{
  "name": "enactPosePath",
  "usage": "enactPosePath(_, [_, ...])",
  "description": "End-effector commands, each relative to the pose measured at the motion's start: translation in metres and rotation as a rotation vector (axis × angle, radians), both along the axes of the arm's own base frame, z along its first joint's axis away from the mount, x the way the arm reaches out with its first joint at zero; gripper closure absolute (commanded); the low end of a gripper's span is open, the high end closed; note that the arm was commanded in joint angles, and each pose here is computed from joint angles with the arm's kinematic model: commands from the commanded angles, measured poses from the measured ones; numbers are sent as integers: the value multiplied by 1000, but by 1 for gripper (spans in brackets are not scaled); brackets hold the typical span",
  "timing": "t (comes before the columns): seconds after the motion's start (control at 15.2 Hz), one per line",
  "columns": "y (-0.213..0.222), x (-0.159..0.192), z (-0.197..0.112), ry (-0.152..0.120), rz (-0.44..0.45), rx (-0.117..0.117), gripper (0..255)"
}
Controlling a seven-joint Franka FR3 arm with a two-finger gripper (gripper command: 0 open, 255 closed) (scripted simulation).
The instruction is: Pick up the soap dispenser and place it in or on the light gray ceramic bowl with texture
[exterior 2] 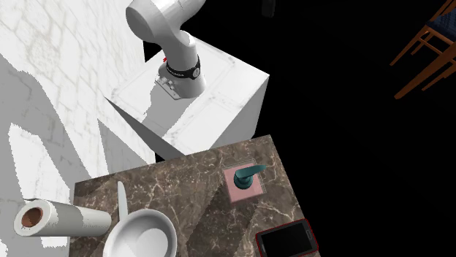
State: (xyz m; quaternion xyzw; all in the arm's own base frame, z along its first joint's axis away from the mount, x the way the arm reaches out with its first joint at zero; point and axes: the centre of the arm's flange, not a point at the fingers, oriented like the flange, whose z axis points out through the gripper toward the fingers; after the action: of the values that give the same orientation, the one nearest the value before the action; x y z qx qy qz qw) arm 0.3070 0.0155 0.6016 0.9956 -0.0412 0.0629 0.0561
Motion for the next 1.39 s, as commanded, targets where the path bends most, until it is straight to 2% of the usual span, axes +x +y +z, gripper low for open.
enactPosePath(0.0, [0, 0, 0, 0, 0, 0, 0])
enactPosePath(0.66, [-118, 18, -69, -34, 118, 35, 0])
enactPosePath(1.32, [-230, 53, -141, -68, 237, 71, 0])
